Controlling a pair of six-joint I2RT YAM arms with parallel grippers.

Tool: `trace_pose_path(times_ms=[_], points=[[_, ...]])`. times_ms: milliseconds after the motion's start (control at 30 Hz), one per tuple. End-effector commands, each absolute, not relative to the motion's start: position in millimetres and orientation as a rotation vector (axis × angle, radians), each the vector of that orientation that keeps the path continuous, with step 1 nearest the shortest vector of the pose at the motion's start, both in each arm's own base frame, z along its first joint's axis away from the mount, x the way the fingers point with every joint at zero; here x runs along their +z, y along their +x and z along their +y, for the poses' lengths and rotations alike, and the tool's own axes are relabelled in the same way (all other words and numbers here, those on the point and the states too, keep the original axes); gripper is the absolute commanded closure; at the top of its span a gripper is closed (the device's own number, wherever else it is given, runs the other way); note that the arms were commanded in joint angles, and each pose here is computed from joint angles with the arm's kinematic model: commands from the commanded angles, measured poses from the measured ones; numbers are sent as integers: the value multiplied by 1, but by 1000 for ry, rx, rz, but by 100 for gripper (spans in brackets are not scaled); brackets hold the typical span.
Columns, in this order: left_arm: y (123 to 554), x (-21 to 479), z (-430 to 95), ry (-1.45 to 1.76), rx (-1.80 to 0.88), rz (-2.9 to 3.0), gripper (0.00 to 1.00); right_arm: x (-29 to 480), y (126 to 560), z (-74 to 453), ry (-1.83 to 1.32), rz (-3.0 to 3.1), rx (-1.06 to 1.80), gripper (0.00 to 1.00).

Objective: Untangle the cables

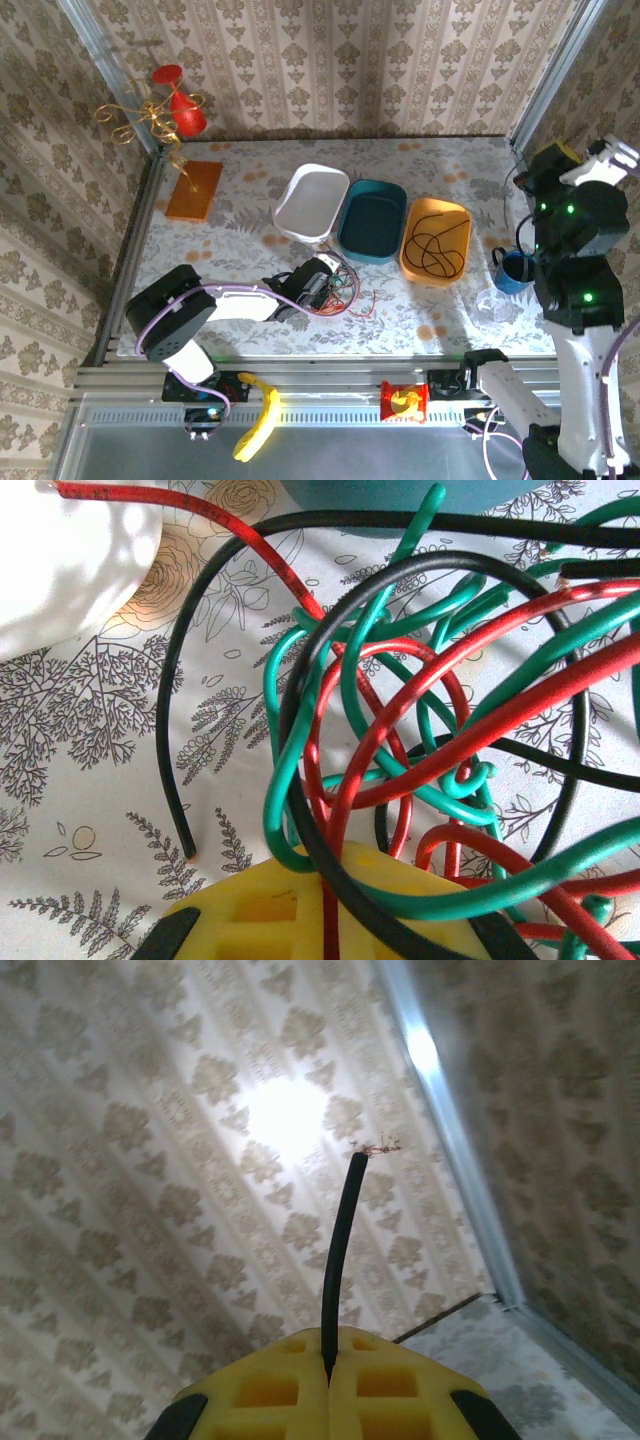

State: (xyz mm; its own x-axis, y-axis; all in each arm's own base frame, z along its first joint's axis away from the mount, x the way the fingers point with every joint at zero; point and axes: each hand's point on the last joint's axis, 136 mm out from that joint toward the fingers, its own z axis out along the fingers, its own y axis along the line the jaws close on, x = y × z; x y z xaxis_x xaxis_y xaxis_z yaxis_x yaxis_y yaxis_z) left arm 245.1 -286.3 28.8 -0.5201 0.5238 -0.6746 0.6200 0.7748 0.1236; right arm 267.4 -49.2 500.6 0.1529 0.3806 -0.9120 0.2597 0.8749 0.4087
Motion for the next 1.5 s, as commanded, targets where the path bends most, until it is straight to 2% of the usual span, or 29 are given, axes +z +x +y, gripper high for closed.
trace_pose_path(times_ms=[0,300,867,1233,1467], points=[[235,5,-266,897,-74,2314,90,494,293,-24,398,1525,159,100],[235,7,-271,896,-96,2309,90,508,314,-27,336,1536,78,100],[235,4,-278,898,-116,2318,90,428,346,-7,310,1729,183,100],[233,2,-278,898,-112,2323,90,534,321,-13,242,1505,117,100],[233,2,-281,897,-116,2322,90,530,326,-9,247,1515,164,100]])
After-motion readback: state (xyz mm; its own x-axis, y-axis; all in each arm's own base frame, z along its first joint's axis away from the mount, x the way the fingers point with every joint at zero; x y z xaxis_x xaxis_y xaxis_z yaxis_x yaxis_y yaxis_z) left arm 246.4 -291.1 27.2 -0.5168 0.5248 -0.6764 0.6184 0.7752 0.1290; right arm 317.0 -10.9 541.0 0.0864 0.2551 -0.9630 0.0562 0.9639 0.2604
